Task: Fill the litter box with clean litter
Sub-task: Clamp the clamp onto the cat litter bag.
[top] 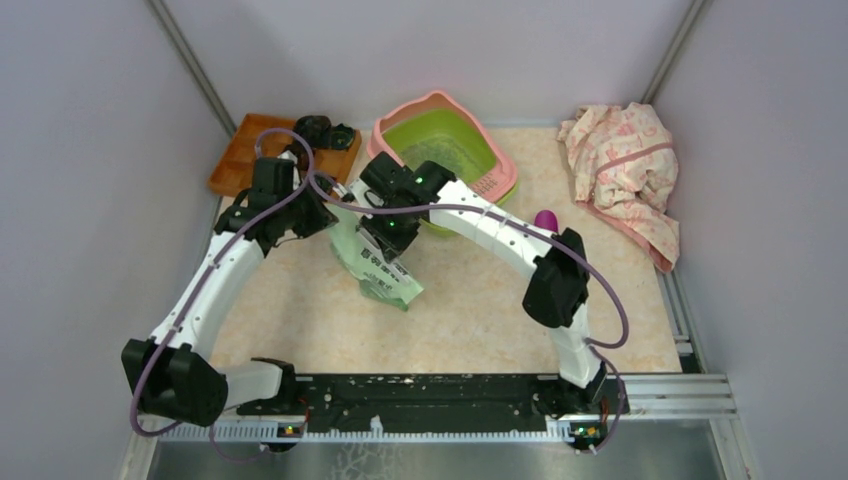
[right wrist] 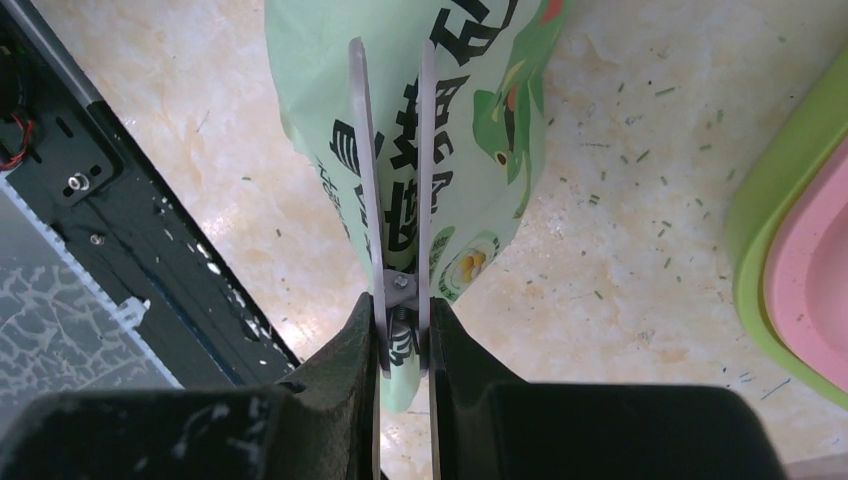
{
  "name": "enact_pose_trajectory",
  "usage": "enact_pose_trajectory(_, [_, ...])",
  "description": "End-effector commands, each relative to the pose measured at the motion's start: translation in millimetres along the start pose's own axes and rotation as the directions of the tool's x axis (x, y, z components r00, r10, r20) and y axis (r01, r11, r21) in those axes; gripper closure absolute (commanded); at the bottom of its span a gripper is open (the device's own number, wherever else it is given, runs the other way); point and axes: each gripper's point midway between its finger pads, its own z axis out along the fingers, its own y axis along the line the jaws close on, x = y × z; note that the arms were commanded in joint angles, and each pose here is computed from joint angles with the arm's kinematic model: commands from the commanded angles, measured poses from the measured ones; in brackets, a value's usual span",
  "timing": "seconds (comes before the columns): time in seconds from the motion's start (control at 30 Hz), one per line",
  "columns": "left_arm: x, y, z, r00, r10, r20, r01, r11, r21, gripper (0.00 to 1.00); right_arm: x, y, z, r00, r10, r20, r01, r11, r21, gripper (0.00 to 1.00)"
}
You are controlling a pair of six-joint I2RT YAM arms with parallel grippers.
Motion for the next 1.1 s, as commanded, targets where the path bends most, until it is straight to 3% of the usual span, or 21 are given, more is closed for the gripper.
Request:
enact_pose_trajectory(0.0, [-4.9, 0.2, -2.3, 1.000, -0.004, 0.031, 0.003, 1.000, 0.020, 0.81, 1.7, 12.3, 1.6, 0.998, 0.013, -0.062, -0.015, 0.999, -0.036, 1.00])
enact_pose_trajectory(0.67, [14.5, 3.3, 19.9, 1.000, -0.016, -0.025, 0.018, 0.997, 0.078, 0.83, 23.4, -5.7, -3.0, 0.950, 0.274, -0.151, -0.266, 0.961, 0.075, 1.00])
enact_pose_trajectory(1.07, [22.1, 1.4, 26.8, 0.999, -0.009, -0.046, 0.014, 0.994, 0.111, 0.84, 27.6, -2.3, 1.9, 0.930, 0.308, -0.201, -0.308, 0.951, 0.034, 1.00])
